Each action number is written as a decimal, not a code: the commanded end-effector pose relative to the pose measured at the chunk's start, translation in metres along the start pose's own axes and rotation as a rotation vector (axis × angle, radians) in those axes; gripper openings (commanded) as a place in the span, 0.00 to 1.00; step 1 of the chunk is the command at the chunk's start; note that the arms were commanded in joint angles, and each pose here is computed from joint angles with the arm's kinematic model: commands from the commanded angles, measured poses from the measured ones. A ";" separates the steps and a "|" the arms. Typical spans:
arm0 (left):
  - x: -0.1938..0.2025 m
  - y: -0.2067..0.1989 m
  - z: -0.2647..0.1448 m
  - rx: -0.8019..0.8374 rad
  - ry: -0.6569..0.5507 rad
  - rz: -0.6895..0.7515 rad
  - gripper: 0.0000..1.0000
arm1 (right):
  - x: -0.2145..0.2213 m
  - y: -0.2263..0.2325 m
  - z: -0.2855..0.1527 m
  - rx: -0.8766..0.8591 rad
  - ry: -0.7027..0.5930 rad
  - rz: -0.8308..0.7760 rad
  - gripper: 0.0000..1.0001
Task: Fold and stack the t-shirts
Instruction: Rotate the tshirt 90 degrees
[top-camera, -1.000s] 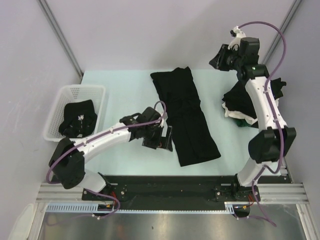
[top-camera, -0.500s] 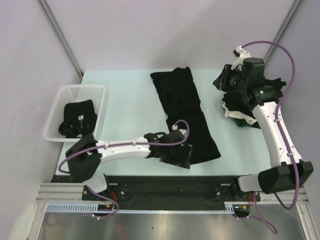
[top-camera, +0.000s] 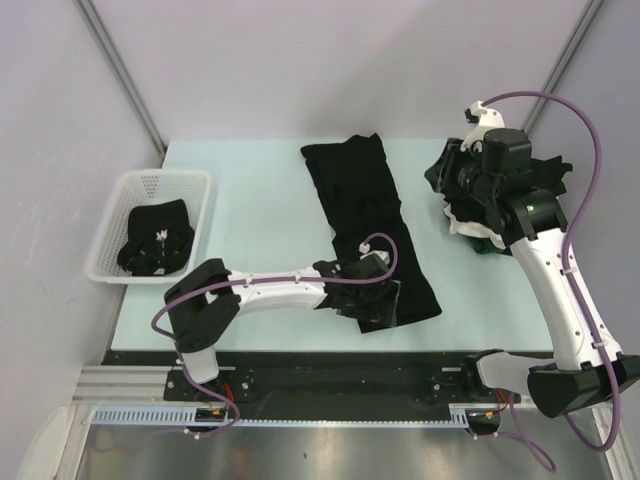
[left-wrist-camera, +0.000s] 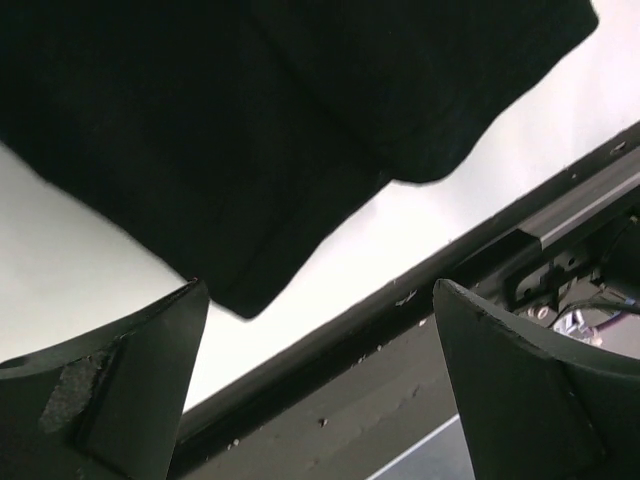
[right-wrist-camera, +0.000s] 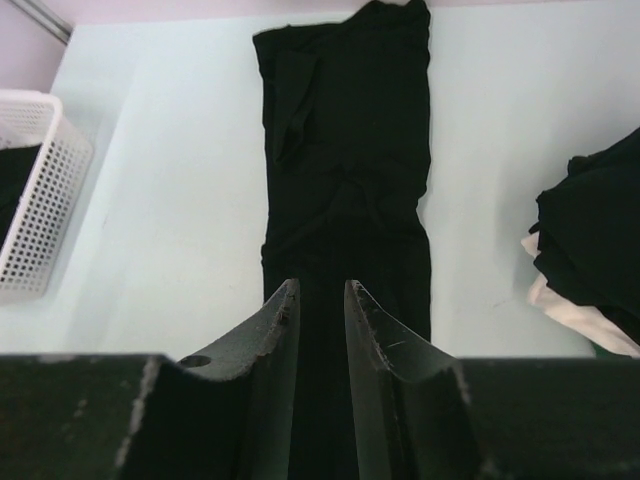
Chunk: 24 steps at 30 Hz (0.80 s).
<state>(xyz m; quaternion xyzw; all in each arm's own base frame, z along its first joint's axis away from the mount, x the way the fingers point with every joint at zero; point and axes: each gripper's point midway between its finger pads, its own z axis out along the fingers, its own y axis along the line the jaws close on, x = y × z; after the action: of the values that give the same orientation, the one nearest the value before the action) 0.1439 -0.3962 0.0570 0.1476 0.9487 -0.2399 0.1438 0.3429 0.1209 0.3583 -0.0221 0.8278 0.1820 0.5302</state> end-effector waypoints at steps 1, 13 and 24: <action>-0.016 -0.014 0.005 0.028 -0.036 0.014 0.99 | 0.000 -0.002 -0.008 0.023 -0.014 -0.041 0.30; 0.006 0.023 0.000 -0.044 -0.047 -0.059 1.00 | 0.023 -0.003 -0.006 0.025 0.031 -0.053 0.31; 0.013 0.016 0.020 -0.013 -0.027 -0.062 0.99 | 0.031 -0.006 -0.012 0.040 0.051 -0.073 0.32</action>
<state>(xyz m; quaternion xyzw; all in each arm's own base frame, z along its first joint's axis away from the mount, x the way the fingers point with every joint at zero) 0.1426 -0.3782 0.0332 0.1197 0.9559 -0.2224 0.1501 0.3283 0.1215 0.3267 -0.0416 0.8480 0.1566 0.5046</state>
